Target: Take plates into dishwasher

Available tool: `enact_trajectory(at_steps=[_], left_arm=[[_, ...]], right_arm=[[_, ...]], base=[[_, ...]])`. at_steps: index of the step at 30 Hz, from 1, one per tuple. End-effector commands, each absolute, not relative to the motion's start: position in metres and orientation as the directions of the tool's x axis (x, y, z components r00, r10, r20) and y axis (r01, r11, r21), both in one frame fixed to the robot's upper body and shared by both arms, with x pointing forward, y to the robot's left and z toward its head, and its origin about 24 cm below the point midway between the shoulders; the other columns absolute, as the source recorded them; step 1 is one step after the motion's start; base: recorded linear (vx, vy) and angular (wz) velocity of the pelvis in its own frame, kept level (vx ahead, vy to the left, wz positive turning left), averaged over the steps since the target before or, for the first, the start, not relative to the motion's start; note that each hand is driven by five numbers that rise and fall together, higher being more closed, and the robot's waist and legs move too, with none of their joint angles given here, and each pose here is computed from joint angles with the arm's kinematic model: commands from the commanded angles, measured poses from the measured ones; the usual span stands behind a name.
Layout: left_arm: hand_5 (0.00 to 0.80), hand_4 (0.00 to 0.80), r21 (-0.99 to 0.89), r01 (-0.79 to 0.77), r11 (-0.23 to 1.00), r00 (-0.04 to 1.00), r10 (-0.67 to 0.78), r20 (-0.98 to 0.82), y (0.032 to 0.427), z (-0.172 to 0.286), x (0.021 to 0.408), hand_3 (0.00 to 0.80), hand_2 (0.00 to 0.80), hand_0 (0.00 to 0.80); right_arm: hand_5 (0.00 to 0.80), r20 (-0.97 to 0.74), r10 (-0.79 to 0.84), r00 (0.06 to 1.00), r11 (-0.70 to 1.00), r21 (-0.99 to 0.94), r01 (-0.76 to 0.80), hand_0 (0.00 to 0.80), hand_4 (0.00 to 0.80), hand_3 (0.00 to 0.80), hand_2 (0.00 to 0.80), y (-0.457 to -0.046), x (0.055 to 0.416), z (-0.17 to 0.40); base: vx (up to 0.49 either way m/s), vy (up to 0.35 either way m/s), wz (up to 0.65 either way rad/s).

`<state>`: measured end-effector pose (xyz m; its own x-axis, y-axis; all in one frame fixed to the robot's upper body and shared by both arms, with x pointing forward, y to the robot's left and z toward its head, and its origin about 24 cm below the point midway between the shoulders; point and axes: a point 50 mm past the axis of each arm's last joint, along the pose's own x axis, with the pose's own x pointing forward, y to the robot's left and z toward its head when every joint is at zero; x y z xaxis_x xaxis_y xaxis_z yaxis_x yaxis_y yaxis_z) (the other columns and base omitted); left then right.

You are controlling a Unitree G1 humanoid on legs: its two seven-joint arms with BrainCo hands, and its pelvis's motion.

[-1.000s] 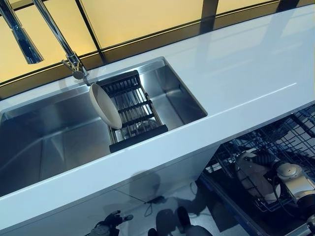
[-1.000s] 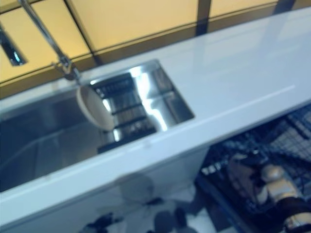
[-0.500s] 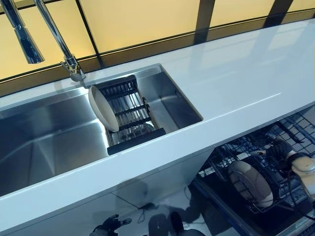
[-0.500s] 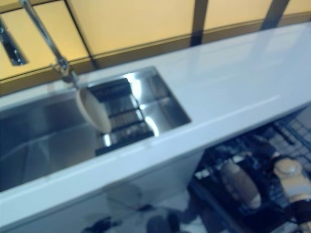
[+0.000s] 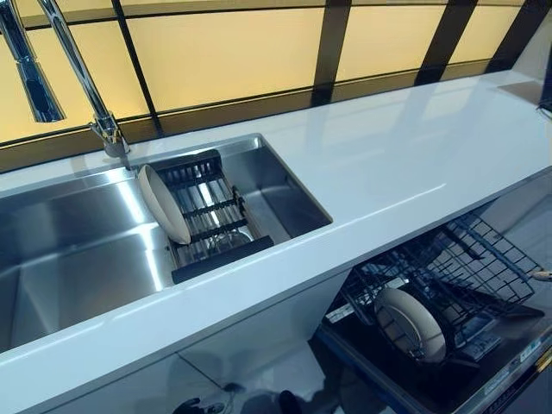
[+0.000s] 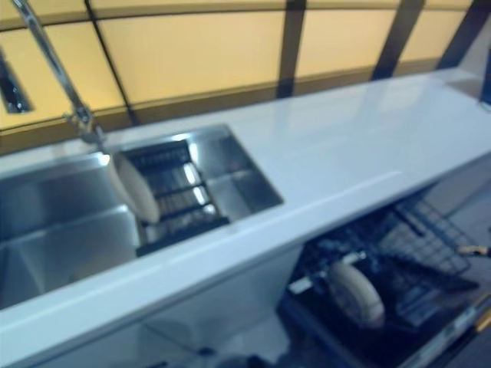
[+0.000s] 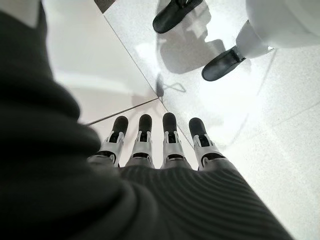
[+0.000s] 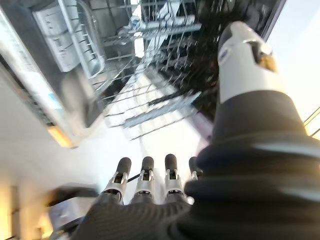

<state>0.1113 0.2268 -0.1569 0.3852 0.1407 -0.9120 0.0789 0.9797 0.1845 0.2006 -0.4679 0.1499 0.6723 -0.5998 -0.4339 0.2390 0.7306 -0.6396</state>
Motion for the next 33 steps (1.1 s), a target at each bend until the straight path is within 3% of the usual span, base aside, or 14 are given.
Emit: enact_trajectory(at_steps=[1, 6, 15, 22, 26, 33], left_arm=[[0.0, 0.0, 0.26, 0.05, 0.964, 0.379, 0.222, -0.898, 0.254, -0.151, 0.112, 0.0, 0.0, 0.0], [0.0, 0.0, 0.261, 0.043, 0.964, 0.364, 0.228, -0.903, 0.257, -0.152, 0.105, 0.0, 0.0, 0.0], [0.0, 0.0, 0.244, 0.062, 0.968, 0.345, 0.208, -0.915, 0.251, -0.155, 0.1, 0.0, 0.0, 0.0], [0.0, 0.0, 0.251, 0.103, 0.962, 0.35, 0.201, -0.915, 0.251, -0.153, 0.108, 0.0, 0.0, 0.0], [0.0, 0.0, 0.249, 0.109, 0.962, 0.351, 0.197, -0.915, 0.249, -0.153, 0.108, 0.0, 0.0, 0.0], [0.0, 0.0, 0.241, 0.099, 0.966, 0.373, 0.188, -0.909, 0.246, -0.153, 0.109, 0.0, 0.0, 0.0]], right_arm=[[0.0, -0.157, -0.699, 0.697, 0.629, -0.598, 0.496, 0.0, 0.0, 0.0, 0.0, -0.488, 0.199, 0.218], [0.0, 0.129, -0.679, 0.723, 0.517, -0.615, 0.595, 0.0, 0.0, 0.0, 0.0, -0.475, 0.212, 0.271], [0.0, 0.312, -0.579, 0.753, 0.429, -0.669, 0.607, 0.0, 0.0, 0.0, 0.0, -0.442, 0.239, 0.324], [0.0, 0.396, -0.384, 0.834, 0.301, -0.8, 0.519, 0.0, 0.0, 0.0, 0.0, -0.389, 0.283, 0.353], [0.0, 0.404, -0.203, 0.892, 0.126, -0.893, 0.433, 0.0, 0.0, 0.0, 0.0, -0.342, 0.31, 0.365], [0.0, 0.395, -0.007, 0.919, -0.161, -0.907, 0.389, 0.0, 0.0, 0.0, 0.0, -0.294, 0.33, 0.369]], base=[[0.048, 0.006, 0.01], [0.033, 0.007, 0.01], [0.044, 0.02, 0.08], [0.033, -0.004, 0.29], [0.058, 0.005, 0.27], [0.029, 0.009, 0.22]])
